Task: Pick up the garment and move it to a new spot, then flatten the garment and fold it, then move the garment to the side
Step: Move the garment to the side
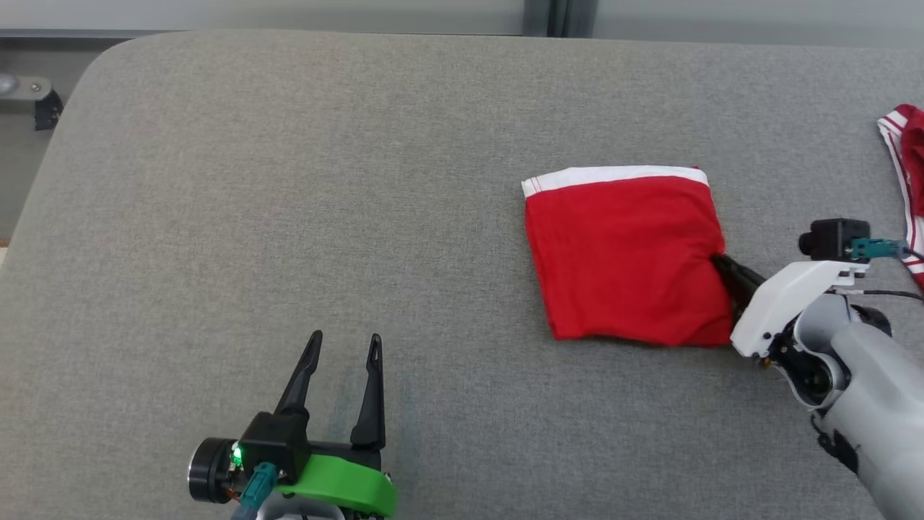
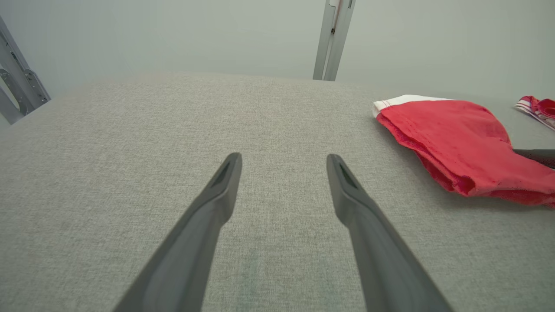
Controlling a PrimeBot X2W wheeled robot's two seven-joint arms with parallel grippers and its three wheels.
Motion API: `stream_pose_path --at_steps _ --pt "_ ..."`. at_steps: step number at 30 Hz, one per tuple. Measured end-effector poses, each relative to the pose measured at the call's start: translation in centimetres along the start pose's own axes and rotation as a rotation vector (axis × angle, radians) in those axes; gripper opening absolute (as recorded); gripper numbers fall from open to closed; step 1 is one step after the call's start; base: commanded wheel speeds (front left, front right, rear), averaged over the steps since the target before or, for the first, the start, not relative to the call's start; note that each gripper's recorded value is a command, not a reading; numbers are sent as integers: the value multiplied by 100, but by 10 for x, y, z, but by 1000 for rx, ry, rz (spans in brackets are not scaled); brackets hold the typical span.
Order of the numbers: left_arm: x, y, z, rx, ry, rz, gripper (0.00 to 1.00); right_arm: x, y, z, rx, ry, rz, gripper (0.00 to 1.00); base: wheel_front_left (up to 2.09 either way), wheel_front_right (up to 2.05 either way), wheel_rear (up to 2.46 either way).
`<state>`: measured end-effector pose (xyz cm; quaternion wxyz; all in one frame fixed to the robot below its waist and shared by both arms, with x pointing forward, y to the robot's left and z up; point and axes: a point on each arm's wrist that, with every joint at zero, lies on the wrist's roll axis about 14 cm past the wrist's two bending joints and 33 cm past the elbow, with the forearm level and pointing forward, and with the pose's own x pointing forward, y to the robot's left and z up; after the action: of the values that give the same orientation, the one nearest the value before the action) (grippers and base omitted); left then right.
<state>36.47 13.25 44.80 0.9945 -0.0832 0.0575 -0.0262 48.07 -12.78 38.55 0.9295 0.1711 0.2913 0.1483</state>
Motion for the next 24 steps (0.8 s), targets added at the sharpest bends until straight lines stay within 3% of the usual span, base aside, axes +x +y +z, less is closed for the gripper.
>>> stream_pose_path --at_steps 6,16,24 --pt "16 -15 3 13 -15 -63 100 -28 -54 42 -152 -81 -98 0 0 0 0" --pt "64 -51 6 44 -56 -219 100 -49 -105 123 -453 -188 -195 0 0 0 0" --pt "89 -77 -17 24 -27 -320 100 -83 -165 160 -508 -251 -360 0 0 0 0"
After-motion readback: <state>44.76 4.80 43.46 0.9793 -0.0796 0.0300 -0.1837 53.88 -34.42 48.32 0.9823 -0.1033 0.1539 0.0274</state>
